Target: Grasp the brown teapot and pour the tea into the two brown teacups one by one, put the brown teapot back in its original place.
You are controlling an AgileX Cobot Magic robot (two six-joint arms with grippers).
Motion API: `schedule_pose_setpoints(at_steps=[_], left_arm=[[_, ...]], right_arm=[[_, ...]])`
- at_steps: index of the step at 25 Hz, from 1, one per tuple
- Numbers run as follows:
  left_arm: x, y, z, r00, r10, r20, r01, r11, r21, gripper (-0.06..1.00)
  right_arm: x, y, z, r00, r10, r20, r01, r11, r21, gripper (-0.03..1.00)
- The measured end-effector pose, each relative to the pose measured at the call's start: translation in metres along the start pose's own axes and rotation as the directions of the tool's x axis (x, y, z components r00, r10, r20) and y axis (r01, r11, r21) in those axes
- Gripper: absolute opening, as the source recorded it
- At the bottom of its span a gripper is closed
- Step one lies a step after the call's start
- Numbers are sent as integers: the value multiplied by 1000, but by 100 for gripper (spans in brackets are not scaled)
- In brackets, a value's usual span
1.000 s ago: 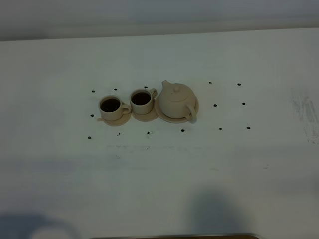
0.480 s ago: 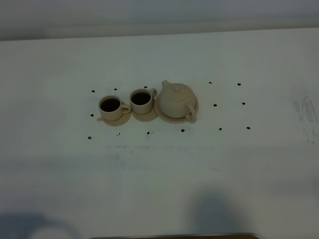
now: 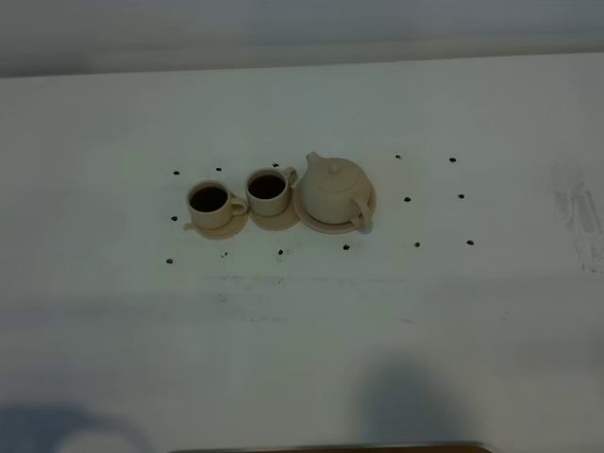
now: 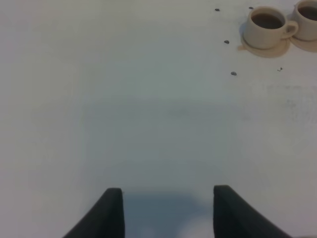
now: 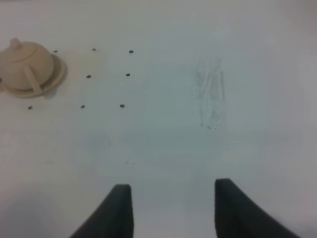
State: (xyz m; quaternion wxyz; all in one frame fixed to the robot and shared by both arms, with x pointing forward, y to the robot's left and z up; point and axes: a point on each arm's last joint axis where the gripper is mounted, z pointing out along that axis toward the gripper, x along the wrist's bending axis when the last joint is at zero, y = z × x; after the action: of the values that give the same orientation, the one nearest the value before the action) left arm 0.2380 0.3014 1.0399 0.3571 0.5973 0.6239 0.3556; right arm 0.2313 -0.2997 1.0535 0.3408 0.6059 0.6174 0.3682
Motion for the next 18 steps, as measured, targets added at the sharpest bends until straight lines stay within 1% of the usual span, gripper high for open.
schedule_pose_setpoints(at_steps=[18], left_arm=[[0, 0, 0, 1000, 0, 0, 0, 1000, 0, 48]], right_arm=[[0, 0, 0, 1000, 0, -1, 0, 1000, 0, 37]])
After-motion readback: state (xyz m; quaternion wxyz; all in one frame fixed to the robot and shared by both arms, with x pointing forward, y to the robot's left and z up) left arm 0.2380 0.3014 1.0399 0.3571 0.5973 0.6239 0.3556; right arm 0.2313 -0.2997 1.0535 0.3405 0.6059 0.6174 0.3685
